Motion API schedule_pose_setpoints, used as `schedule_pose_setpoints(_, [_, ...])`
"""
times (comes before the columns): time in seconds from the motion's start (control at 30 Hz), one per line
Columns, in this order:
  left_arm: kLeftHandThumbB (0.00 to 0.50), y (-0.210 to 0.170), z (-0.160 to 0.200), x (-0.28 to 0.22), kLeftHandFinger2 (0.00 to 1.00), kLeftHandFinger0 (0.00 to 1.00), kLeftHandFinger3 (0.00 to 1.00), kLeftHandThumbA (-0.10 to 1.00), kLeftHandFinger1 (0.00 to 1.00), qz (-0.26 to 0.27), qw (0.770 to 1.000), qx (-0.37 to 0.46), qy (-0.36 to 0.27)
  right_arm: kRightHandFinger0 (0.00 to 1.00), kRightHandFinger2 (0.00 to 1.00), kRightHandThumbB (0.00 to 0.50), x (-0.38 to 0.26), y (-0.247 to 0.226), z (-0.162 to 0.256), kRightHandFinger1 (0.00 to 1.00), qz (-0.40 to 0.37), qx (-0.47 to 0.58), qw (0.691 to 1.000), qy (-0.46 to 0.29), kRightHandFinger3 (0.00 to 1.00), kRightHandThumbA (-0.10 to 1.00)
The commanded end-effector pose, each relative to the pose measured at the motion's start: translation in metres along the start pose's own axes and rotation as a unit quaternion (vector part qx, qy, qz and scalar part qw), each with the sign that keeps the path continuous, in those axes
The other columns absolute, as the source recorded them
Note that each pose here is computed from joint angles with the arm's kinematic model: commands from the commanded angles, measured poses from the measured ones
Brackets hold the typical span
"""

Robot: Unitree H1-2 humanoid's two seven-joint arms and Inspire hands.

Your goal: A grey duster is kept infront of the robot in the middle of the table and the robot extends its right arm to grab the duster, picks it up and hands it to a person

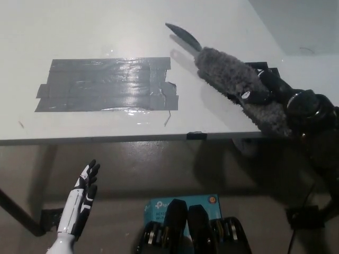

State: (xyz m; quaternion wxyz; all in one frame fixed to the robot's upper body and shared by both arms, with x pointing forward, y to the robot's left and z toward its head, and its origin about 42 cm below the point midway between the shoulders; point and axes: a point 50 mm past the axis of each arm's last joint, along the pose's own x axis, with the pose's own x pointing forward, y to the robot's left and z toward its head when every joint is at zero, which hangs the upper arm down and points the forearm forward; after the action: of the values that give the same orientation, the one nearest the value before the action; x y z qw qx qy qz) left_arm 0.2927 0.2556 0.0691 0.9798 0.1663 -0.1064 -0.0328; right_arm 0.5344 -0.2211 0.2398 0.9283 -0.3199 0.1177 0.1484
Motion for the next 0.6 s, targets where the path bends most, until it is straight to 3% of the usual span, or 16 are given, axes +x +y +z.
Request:
schedule_pose_setpoints(0.0, [0.318, 0.008, 0.009, 0.005, 1.00, 1.00, 1.00, 1.00, 1.00, 0.012, 1.000, 0.007, -0.026, 0.00, 0.85, 0.218, -0.015, -0.018, 0.024, 0.45, 0.094, 0.271, 0.954, -0.089, 1.00, -0.10])
schedule_pose_setpoints(0.1, [0.314, 0.008, 0.009, 0.006, 1.00, 1.00, 1.00, 1.00, 1.00, 0.014, 1.000, 0.006, -0.027, 0.00, 0.90, 0.177, -0.020, -0.012, 0.029, 0.44, 0.108, 0.338, 0.925, -0.132, 1.00, -0.10])
schedule_pose_setpoints(0.17, [0.311, 0.007, 0.009, 0.006, 1.00, 1.00, 1.00, 1.00, 1.00, 0.015, 0.999, 0.008, -0.028, 0.00, 0.87, 0.201, -0.025, -0.008, 0.032, 0.39, 0.120, 0.363, 0.910, -0.160, 1.00, -0.10])
schedule_pose_setpoints(0.27, [0.307, 0.008, 0.009, 0.008, 1.00, 1.00, 1.00, 1.00, 1.00, 0.014, 0.999, 0.011, -0.030, 0.00, 0.86, 0.195, -0.035, 0.002, 0.039, 0.33, 0.135, 0.393, 0.888, -0.194, 1.00, -0.10])
schedule_pose_setpoints(0.3, [0.302, 0.008, 0.009, 0.008, 1.00, 1.00, 1.00, 1.00, 1.00, 0.014, 0.999, 0.011, -0.030, 0.00, 0.82, 0.249, -0.036, 0.004, 0.040, 0.32, 0.136, 0.397, 0.886, -0.196, 1.00, -0.10])
schedule_pose_setpoints(0.33, [0.300, 0.008, 0.009, 0.008, 1.00, 1.00, 1.00, 1.00, 1.00, 0.014, 0.999, 0.010, -0.030, 0.00, 0.82, 0.226, -0.039, 0.006, 0.042, 0.29, 0.141, 0.403, 0.881, -0.203, 1.00, -0.10])
schedule_pose_setpoints(0.43, [0.301, 0.008, 0.010, 0.008, 1.00, 1.00, 1.00, 1.00, 1.00, 0.014, 0.999, 0.009, -0.030, 0.00, 0.86, 0.193, -0.051, 0.016, 0.048, 0.32, 0.158, 0.422, 0.864, -0.225, 1.00, -0.10])
schedule_pose_setpoints(0.57, [0.301, 0.008, 0.011, 0.010, 1.00, 1.00, 1.00, 1.00, 1.00, 0.013, 0.999, 0.006, -0.032, 0.00, 0.85, 0.184, -0.065, 0.027, 0.053, 0.36, 0.177, 0.449, 0.841, -0.243, 1.00, -0.10])
